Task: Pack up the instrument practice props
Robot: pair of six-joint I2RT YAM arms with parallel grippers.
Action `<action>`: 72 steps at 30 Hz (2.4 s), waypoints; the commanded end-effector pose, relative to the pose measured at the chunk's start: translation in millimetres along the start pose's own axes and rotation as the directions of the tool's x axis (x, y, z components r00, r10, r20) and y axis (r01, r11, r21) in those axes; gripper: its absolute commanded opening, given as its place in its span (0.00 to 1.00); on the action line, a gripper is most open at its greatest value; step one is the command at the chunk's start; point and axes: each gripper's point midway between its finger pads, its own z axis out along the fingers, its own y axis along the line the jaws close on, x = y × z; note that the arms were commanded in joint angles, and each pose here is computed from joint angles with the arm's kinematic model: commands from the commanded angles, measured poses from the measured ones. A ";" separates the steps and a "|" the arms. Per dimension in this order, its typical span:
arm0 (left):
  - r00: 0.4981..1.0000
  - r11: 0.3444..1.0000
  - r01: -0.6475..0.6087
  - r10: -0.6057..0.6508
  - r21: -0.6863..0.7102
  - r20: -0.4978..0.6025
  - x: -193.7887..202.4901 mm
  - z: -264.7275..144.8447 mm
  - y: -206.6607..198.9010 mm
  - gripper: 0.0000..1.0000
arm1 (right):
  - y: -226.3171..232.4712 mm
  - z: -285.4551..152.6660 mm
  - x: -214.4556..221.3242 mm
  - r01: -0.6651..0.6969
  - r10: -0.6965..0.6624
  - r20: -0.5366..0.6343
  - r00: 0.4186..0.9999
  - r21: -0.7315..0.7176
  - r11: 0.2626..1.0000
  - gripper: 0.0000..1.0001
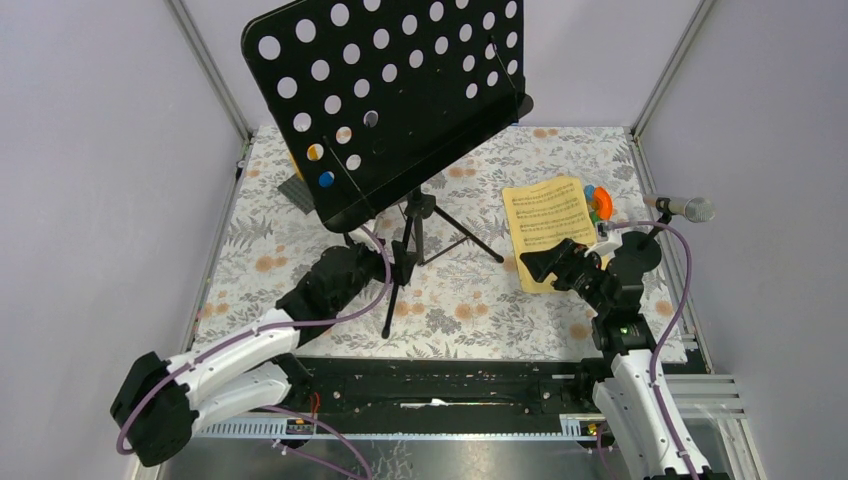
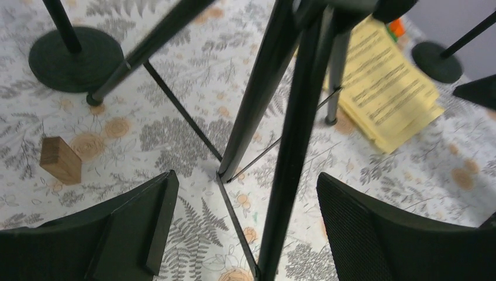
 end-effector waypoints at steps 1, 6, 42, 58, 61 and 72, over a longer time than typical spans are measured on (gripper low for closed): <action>0.982 0.996 0.012 -0.028 0.084 0.185 -56.8 -18.7 -17.5 0.93 | 18.5 -2.8 -25.1 0.070 -0.067 0.067 0.995 -0.045 0.997 0.90; 0.932 0.980 -0.037 -0.038 0.198 0.360 -91.0 -36.8 -28.7 0.93 | 22.8 -1.8 -23.3 0.067 -0.064 0.045 0.997 -0.067 0.995 0.91; 0.952 0.702 -0.269 0.090 0.659 0.292 -179.1 19.8 -40.2 0.76 | 45.2 -18.0 -20.9 0.153 -0.151 0.029 0.988 -0.153 0.976 0.90; 0.969 0.672 -0.245 0.137 0.699 0.208 -152.0 41.4 -49.0 0.42 | 46.8 -18.1 -19.3 0.154 -0.154 0.015 0.988 -0.163 0.975 0.89; 0.972 0.667 -0.234 0.133 0.707 0.196 -151.2 43.4 -50.4 0.36 | 44.8 -18.4 -17.3 0.152 -0.152 0.012 0.988 -0.157 0.976 0.88; 0.974 0.682 -0.223 0.127 0.697 0.187 -155.2 45.3 -49.9 0.00 | 55.2 -12.0 -33.4 0.071 -0.061 0.060 0.996 -0.185 0.980 0.89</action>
